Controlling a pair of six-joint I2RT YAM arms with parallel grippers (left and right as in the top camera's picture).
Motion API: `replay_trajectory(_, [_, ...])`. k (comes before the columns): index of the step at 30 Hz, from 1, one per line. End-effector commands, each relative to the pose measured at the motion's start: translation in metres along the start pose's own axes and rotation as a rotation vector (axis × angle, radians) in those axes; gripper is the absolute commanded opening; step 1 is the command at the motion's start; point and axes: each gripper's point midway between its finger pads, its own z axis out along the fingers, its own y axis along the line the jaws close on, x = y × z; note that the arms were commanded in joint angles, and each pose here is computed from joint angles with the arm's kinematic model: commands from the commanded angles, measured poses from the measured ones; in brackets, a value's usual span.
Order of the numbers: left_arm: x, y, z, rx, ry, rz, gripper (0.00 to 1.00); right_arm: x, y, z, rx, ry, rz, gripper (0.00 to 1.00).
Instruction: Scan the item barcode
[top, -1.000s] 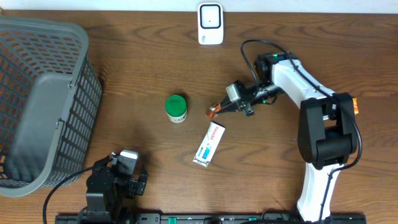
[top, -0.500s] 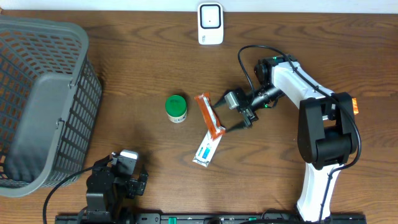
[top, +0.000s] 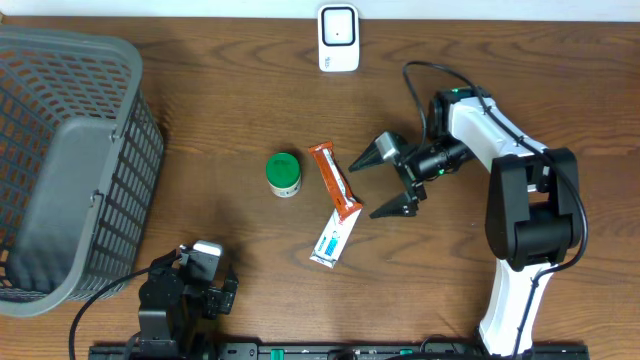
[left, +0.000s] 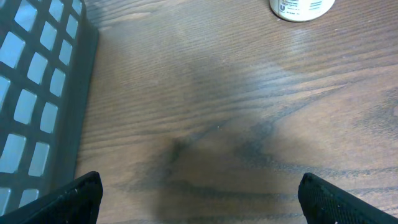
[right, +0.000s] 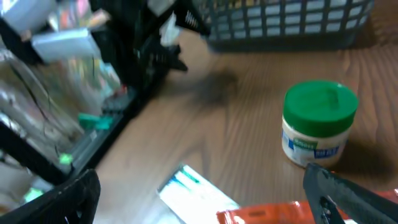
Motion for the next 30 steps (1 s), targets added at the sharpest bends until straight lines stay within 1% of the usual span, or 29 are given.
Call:
replay_trajectory(1, [0.015,-0.005,0.003,0.018,0.054,-0.001,0.98,-0.026,-0.005,-0.003,0.055,-0.113,-0.063,0.99])
replay_trajectory(3, [0.015,-0.005,0.003,0.018,0.054,-0.001,0.98,-0.031,-0.008,-0.002,0.072,-0.145,-0.069,0.99])
replay_trajectory(4, [0.015,-0.005,0.003,0.018,0.054,-0.001,0.99,-0.034,-0.012,-0.002,0.084,-0.168,-0.030,0.99])
replay_trajectory(7, [0.015,-0.005,0.003,0.018,0.054,-0.001,0.98,-0.043,-0.028,-0.008,0.102,-0.258,0.221,0.99])
replay_trajectory(8, [0.015,-0.005,0.003,0.018,0.054,-0.001,0.98,-0.044,-0.038,-0.011,0.091,-0.295,0.385,0.99])
replay_trajectory(12, [0.015,-0.005,0.003,0.019,0.055,-0.001,0.98,-0.039,-0.056,-0.011,0.040,-0.295,0.763,0.99])
replay_trajectory(14, [0.015,-0.005,0.003,0.019,0.055,-0.001,0.98,-0.030,-0.065,-0.009,0.059,-0.236,0.874,0.99])
replay_trajectory(15, [0.015,-0.005,0.003,0.019,0.055,-0.001,0.98,-0.019,-0.070,-0.009,0.120,-0.145,0.932,0.99])
replay_trajectory(18, [0.015,-0.005,0.003,0.019,0.055,-0.001,0.98,-0.020,-0.071,-0.016,0.221,-0.049,0.975,0.99])
replay_trajectory(20, [0.015,-0.005,0.003,0.019,0.055,-0.001,0.98,-0.024,-0.069,-0.029,0.354,0.027,1.019,0.99])
replay_trajectory(23, [0.015,-0.005,0.003,0.019,0.055,-0.001,0.98,-0.019,-0.063,-0.072,0.775,0.180,1.142,0.99])
replay_trajectory(25, [0.015,-0.005,0.003,0.019,0.055,-0.001,0.98,-0.029,-0.045,-0.111,1.105,0.214,1.191,0.99])
replay_trajectory(26, [0.015,-0.005,0.003,0.019,0.055,-0.001,0.98,-0.043,-0.033,-0.121,1.189,0.198,1.164,0.99])
replay_trajectory(29, [0.015,-0.005,0.003,0.019,0.055,-0.001,0.99,-0.085,-0.005,-0.120,1.214,0.131,1.039,0.99])
replay_trajectory(30, [0.015,-0.005,0.003,0.019,0.055,-0.001,0.98,-0.093,0.002,-0.116,1.198,0.117,1.013,0.99])
